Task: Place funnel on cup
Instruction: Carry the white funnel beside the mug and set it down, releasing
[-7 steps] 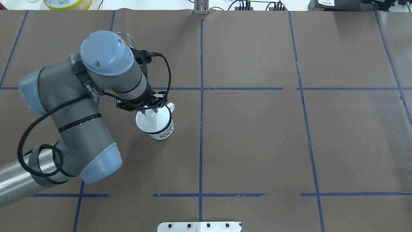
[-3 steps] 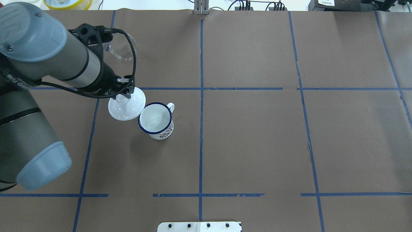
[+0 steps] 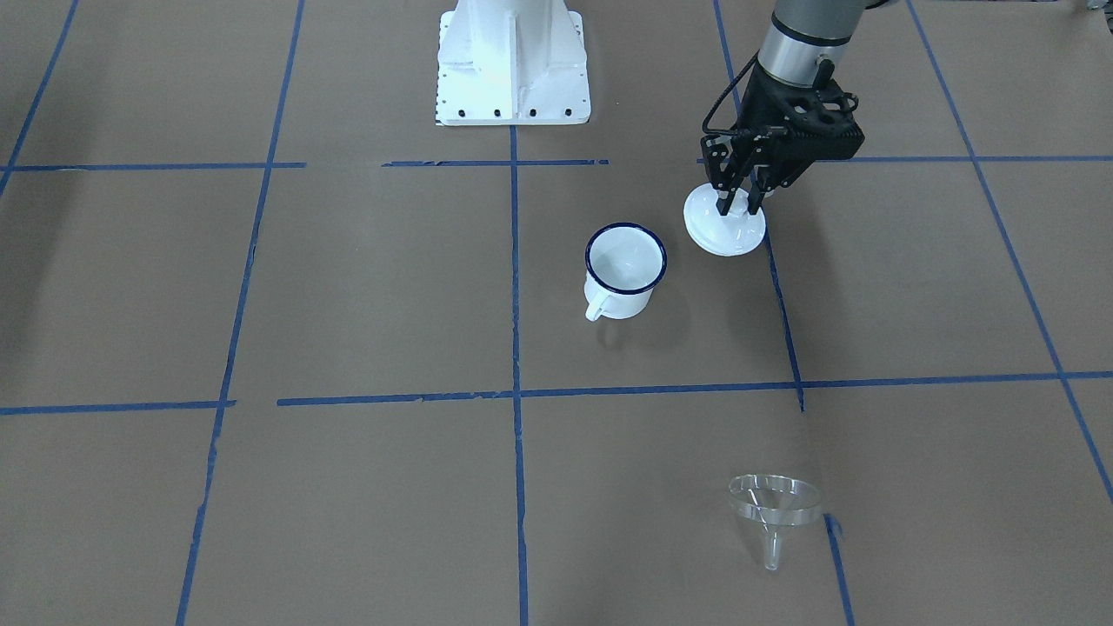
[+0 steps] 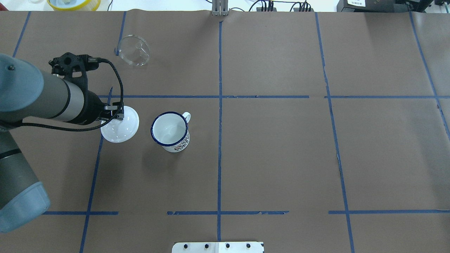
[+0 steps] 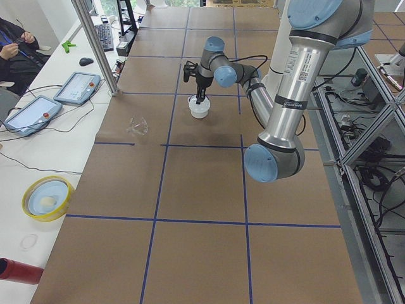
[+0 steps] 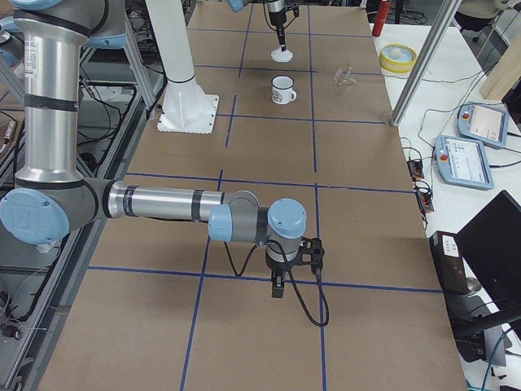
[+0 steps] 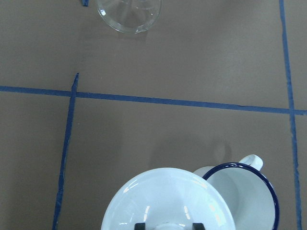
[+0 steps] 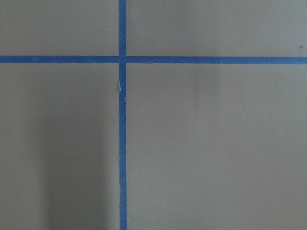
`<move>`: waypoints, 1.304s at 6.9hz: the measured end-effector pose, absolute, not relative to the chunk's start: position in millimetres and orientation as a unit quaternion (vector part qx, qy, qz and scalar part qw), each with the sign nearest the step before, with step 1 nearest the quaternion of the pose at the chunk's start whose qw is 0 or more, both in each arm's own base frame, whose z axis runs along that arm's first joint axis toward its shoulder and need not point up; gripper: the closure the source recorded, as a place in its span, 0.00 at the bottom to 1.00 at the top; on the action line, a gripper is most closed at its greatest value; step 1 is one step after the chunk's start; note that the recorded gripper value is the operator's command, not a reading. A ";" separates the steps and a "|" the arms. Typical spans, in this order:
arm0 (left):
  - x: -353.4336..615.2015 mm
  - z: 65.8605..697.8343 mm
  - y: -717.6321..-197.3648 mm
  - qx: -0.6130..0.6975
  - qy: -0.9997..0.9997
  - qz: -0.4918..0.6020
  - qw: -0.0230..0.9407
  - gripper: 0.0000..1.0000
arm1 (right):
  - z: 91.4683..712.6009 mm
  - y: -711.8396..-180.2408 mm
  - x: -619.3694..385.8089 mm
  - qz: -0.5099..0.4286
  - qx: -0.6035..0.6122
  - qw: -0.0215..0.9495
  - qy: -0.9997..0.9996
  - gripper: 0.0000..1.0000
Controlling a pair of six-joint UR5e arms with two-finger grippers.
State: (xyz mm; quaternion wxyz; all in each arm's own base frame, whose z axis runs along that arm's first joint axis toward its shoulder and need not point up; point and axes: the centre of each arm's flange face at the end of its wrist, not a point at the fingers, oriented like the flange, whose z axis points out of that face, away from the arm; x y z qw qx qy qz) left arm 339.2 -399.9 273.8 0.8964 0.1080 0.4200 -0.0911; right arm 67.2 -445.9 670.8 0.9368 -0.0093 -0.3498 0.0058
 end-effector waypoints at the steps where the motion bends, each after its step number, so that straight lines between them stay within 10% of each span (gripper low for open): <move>1: 361.5 303.3 -393.3 0.110 0.413 -0.105 0.898 1.00 | 670.8 -445.9 67.1 0.006 -0.009 0.937 -0.350 0.00; 6: 434.1 355.0 -362.9 0.081 0.381 -0.109 0.915 1.00 | 670.8 -445.9 67.2 0.006 -0.009 0.937 -0.350 0.00; 7: 436.2 354.0 -362.1 0.081 0.382 -0.109 0.914 0.65 | 670.8 -445.9 67.1 0.006 -0.009 0.937 -0.350 0.00; 8: 437.1 353.5 -362.2 0.081 0.382 -0.109 0.914 0.01 | 670.8 -445.9 67.2 0.006 -0.009 0.937 -0.350 0.00; 9: 437.9 353.0 -362.4 0.082 0.382 -0.109 0.914 0.00 | 670.8 -445.9 67.2 0.006 -0.009 0.937 -0.350 0.00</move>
